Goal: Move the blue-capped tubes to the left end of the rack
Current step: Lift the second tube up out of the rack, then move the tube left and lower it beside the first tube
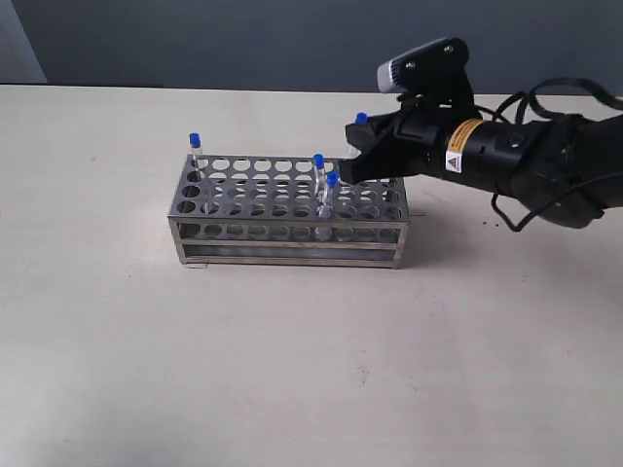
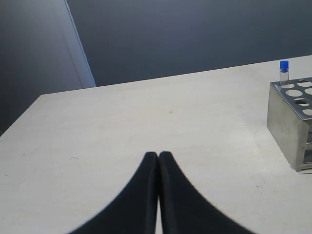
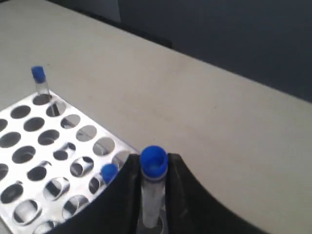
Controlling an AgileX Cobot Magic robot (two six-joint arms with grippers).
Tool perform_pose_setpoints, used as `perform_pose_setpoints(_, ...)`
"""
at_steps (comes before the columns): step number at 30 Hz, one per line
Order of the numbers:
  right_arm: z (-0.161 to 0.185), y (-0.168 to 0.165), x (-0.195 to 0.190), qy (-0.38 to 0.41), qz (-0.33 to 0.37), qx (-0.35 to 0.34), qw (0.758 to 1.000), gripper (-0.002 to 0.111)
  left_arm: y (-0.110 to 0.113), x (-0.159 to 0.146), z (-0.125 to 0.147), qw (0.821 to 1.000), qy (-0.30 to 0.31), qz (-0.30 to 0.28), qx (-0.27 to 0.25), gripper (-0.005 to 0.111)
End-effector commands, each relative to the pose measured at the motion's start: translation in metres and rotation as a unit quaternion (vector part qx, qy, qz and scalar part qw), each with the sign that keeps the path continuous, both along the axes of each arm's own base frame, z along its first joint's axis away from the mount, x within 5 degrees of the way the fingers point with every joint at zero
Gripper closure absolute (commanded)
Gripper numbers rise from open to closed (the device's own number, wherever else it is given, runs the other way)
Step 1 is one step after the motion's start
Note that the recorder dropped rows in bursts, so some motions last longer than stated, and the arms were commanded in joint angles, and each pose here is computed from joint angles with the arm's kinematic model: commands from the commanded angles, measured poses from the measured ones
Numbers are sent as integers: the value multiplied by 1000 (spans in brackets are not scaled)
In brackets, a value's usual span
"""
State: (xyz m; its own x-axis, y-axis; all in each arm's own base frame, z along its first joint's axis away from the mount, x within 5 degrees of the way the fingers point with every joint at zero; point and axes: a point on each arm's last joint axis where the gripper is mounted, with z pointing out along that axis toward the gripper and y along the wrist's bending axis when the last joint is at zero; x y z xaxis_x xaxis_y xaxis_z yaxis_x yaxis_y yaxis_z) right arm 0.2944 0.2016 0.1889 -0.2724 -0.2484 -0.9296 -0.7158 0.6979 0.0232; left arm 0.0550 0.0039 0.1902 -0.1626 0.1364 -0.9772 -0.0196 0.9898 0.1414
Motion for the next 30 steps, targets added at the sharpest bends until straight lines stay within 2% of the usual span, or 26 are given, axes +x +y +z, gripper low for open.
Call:
perform_pose_setpoints(1,35,-4,-6,-55,11,17,998,109,-1,0,2,1000,-5,-4,-3,106)
perform_pose_setpoints(6,69,12,-5,-97,27,38,994,109,-1,0,2,1000,-5,-4,-3,106)
perform_pose_setpoints(9,83,54,-3,-105,58,31,992,109,-1,0,2,1000,-5,-4,-3,106)
perform_pose_setpoints(14,77,106,-3,-104,100,30,989,109,-1,0,2,1000,-5,-4,-3,106)
perform_pose_setpoints(18,50,145,-3,-86,126,13,988,109,-1,0,2,1000,-5,-4,-3,106)
perform_pose_setpoints(22,31,156,-3,-64,126,-16,990,109,-1,0,2,1000,-5,-4,-3,106)
perform_pose_setpoints(30,30,161,-9,-54,129,-18,990,109,-1,0,2,1000,-5,-4,-3,106)
